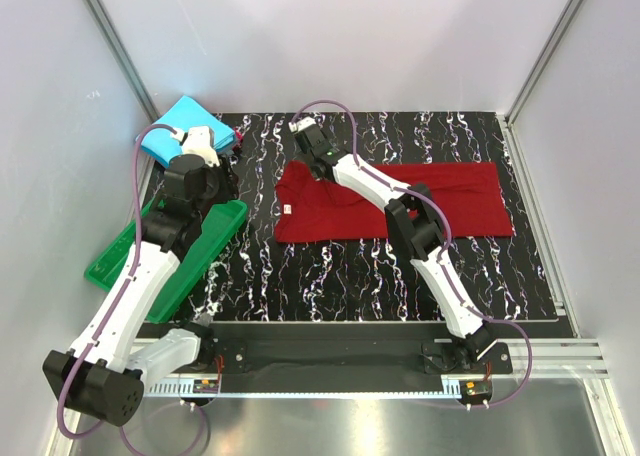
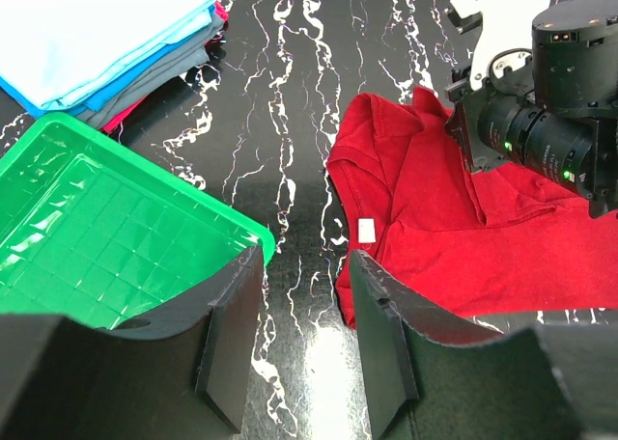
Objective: Fold and stack the t-shirts
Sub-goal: Fold the tshirt
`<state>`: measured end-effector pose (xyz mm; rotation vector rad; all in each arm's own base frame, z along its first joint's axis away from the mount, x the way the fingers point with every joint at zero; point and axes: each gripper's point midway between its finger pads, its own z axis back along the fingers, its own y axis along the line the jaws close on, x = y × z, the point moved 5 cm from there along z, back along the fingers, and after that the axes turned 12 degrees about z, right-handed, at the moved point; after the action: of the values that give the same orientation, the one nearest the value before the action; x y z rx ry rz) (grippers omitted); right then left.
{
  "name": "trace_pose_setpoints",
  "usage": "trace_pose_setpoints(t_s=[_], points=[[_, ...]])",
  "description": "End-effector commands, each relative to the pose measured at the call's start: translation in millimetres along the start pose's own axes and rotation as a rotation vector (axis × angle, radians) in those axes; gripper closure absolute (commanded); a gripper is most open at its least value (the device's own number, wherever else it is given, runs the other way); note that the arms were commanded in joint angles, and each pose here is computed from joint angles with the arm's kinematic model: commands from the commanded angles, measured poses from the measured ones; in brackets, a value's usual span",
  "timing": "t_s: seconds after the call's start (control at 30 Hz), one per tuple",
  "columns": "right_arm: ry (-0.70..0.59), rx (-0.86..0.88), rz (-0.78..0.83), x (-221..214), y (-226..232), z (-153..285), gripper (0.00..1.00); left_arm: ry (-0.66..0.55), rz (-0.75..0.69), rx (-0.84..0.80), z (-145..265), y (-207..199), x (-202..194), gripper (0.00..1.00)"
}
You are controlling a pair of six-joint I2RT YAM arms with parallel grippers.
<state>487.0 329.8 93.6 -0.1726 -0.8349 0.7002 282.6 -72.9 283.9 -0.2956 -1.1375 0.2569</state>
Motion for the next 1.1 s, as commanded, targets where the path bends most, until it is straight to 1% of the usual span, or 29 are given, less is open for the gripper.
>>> trace_pose_setpoints(t_s=[0.0, 0.23, 0.27, 0.4, 0.67, 0.77, 0.8, 0.87, 0.9, 1.0, 1.03, 1.07], points=[[-0.094, -0.117, -0.091, 37, -26, 25, 1.0, -0.054, 0.016, -0.037, -1, -6, 12, 0.54], [-0.078, -0.123, -0.11, 31, -24, 20, 1.0, -0.053, 0.016, -0.038, -1, -6, 12, 0.53], [-0.073, -0.137, -0.107, 30, -24, 19, 1.0, -0.05, 0.016, -0.037, -2, -6, 12, 0.53], [-0.054, -0.235, -0.176, 25, -33, 19, 1.0, -0.053, 0.016, -0.038, -1, -6, 12, 0.53], [-0.07, -0.219, -0.204, 30, -31, 18, 1.0, -0.055, 0.015, -0.037, -1, -5, 12, 0.53], [-0.061, -0.178, -0.19, 27, -24, 15, 0.93, -0.058, 0.015, -0.039, 0, -6, 13, 0.53], [-0.064, -0.158, -0.183, 27, -22, 16, 0.88, -0.059, 0.014, -0.036, 0, -5, 13, 0.53], [-0.061, -0.095, -0.157, 24, -14, 15, 0.81, -0.058, 0.014, -0.035, -1, -5, 13, 0.53], [-0.065, -0.08, -0.15, 25, -14, 17, 0.75, -0.057, 0.015, -0.037, -1, -5, 13, 0.53], [-0.063, -0.054, -0.12, 23, -13, 21, 0.66, -0.057, 0.014, -0.033, -1, -5, 12, 0.53], [-0.053, -0.048, -0.11, 20, -12, 22, 0.61, -0.055, 0.013, -0.034, -1, -5, 12, 0.53], [-0.054, -0.041, -0.098, 20, -12, 25, 0.59, -0.057, 0.014, -0.033, -1, -5, 12, 0.53]])
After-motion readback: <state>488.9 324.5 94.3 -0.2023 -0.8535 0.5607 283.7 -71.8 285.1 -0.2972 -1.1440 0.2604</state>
